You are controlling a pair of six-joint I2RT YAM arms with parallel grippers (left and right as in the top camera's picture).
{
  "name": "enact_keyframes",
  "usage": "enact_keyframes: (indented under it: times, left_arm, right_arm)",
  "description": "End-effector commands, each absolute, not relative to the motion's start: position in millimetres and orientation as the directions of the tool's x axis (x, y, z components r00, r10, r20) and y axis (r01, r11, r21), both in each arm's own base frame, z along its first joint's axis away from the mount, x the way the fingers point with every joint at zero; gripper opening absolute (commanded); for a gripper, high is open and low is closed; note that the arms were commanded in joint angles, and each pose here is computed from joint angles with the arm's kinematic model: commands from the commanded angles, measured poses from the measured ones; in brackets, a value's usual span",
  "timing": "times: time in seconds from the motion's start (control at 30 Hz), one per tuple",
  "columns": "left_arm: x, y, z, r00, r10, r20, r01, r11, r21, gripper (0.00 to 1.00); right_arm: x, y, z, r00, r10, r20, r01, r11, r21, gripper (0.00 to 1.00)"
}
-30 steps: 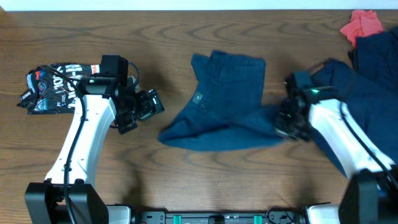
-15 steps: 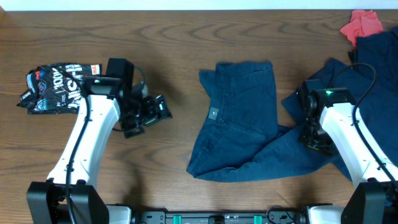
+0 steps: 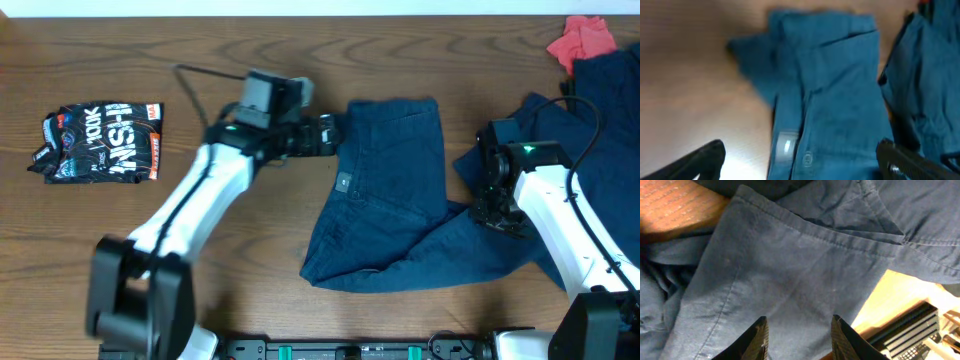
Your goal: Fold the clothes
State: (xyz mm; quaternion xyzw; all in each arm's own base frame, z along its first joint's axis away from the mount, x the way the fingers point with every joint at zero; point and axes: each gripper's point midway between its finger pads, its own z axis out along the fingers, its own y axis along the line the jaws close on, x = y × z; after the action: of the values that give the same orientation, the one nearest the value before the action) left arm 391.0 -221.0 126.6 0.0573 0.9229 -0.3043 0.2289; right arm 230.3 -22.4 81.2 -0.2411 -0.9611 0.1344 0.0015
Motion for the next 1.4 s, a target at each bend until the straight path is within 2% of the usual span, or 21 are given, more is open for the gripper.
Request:
enact_keyframes:
  times: [0.0, 0.27, 0.43, 0.6, 0.87, 1.07, 1.3, 1.33, 1.37]
  left_arm:
    - [398, -239, 102, -0.885, 0.004, -0.466, 0.283, 0.799, -0.531, 0.95]
    - [413, -256, 50, -0.894, 0.012, -0.448, 0.280, 0.795, -0.537, 0.90]
    - [395, -273, 20, -0.919, 0.067, -0.389, 0.285, 0.794, -0.537, 0.88]
    - [375, -295, 13, -0.921, 0.127, -0.368, 0.322, 0.780, -0.536, 0.86]
    - [346, -305, 5, -0.945, 0.167, -0.283, 0.302, 0.781, -0.546, 0.75]
    - [327, -294, -5, -0.988, 0.089, -0.126, 0.145, 0.826, -0.544, 0.62]
    - [299, -288, -4, -0.997, 0.078, 0.026, 0.050, 0.830, -0.555, 0.62]
    - [295, -288, -3, -0.996, 0.081, 0.045, 0.043, 0.827, -0.560, 0.64]
    - [291, -287, -3, -0.995, 0.079, 0.068, 0.028, 0.830, -0.556, 0.70]
  right_arm:
    - [230, -22, 81, -0.888, 0.456, -0.057, 0.454, 0.854, -0.253, 0.41]
    - [232, -22, 81, -0.888, 0.456, -0.062, 0.456, 0.854, -0.250, 0.41]
    - [232, -22, 81, -0.888, 0.456, -0.065, 0.457, 0.854, -0.248, 0.42]
    - [233, -23, 81, -0.888, 0.455, -0.070, 0.457, 0.854, -0.250, 0.42]
    - [234, -24, 82, -0.888, 0.454, -0.077, 0.458, 0.852, -0.253, 0.42]
    - [235, -24, 82, -0.893, 0.445, -0.075, 0.448, 0.857, -0.253, 0.42]
    - [236, -24, 82, -0.892, 0.445, -0.078, 0.449, 0.857, -0.252, 0.42]
    - [236, -24, 82, -0.892, 0.445, -0.078, 0.449, 0.857, -0.252, 0.42]
    - [236, -24, 82, -0.892, 0.445, -0.078, 0.449, 0.857, -0.252, 0.42]
